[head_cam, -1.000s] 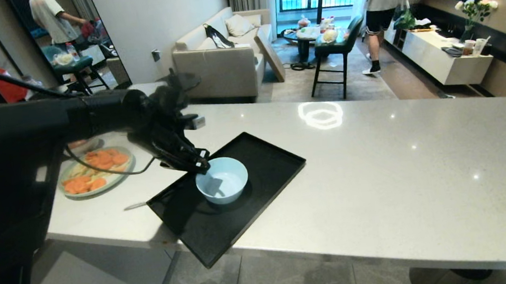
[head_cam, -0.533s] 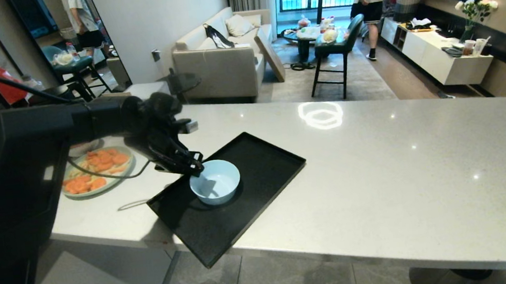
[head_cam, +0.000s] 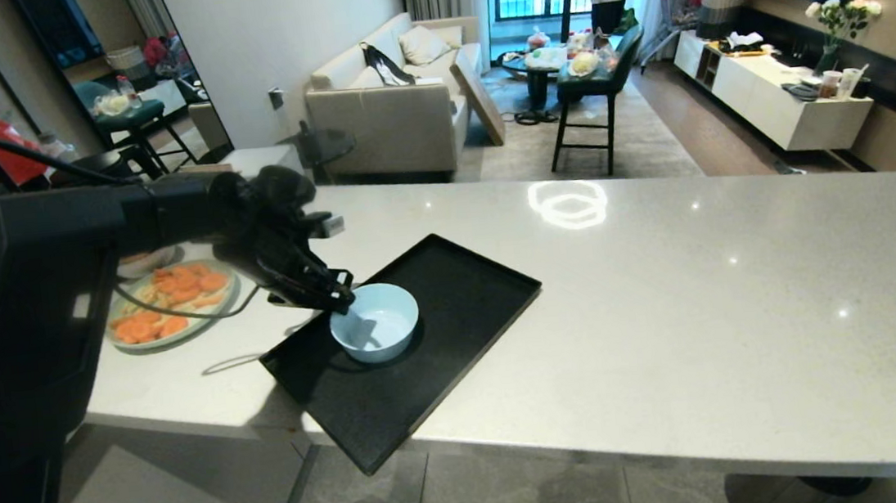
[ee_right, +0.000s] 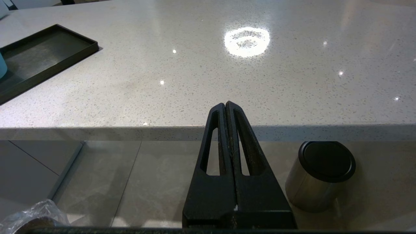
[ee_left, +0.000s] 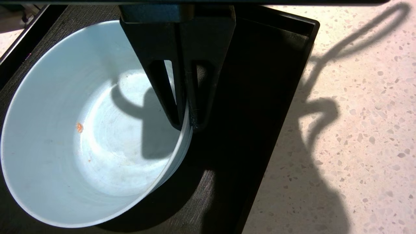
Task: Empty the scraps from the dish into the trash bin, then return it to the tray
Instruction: Put the bowl back to the table
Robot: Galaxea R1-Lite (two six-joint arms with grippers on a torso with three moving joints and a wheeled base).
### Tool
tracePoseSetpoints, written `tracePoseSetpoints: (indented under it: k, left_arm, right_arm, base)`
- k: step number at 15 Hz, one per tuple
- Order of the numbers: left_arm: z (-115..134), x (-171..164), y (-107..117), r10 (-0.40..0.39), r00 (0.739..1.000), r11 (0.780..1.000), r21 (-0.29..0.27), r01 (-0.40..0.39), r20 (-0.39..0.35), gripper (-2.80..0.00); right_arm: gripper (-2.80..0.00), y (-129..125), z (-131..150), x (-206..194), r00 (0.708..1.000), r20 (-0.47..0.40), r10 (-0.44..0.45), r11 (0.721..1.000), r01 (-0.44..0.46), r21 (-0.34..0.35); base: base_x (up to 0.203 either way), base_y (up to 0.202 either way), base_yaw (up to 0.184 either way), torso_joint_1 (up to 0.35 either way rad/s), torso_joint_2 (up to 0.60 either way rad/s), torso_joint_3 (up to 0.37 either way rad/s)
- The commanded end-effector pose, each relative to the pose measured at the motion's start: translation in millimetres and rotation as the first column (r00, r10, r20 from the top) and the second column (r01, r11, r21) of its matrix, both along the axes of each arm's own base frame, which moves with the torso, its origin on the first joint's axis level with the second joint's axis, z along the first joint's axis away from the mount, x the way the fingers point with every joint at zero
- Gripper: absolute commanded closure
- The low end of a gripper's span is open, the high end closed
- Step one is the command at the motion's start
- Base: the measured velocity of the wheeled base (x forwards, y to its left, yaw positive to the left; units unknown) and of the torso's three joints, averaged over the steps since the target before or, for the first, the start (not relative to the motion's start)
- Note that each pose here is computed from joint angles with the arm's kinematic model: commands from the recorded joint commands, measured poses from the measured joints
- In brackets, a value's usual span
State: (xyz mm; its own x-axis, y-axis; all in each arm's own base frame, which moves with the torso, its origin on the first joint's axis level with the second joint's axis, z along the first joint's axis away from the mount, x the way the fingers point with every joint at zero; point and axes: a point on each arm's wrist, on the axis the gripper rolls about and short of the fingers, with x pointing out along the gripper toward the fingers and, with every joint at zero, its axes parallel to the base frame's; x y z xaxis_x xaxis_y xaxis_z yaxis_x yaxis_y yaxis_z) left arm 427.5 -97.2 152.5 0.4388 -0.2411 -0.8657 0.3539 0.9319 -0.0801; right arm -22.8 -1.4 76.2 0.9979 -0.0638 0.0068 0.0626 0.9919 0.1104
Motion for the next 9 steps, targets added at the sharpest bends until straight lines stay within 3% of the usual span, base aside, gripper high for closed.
tracePoseSetpoints:
  k: [1,5,9]
  left_arm:
    - [2,-1,0,-0.001,1.0,1.0,-0.001,0.001,0.0,-2.8]
    - [6,-3,1,-0.001,1.0,1.0,-0.002,0.001,0.008,-2.8]
    - [27,-12,3,0.007,0.999,1.0,-0.016,-0.006,0.049,-2.8]
  right_arm:
    - [0.0,0,0,0,1.0,0.001,-0.001,1.0,0.001,0.0]
    - [0.0,0,0,0,1.0,-0.001,-0.001,1.0,0.001,0.0]
    - [0.0,0,0,0,1.0,0.001,-0.001,1.0,0.001,0.0]
  base:
    - [0.0,0.0,0.0,0.0,0.0,0.0]
    - [0.0,0.0,0.0,0.0,0.0,0.0]
    - [0.0,0.0,0.0,0.0,0.0,0.0]
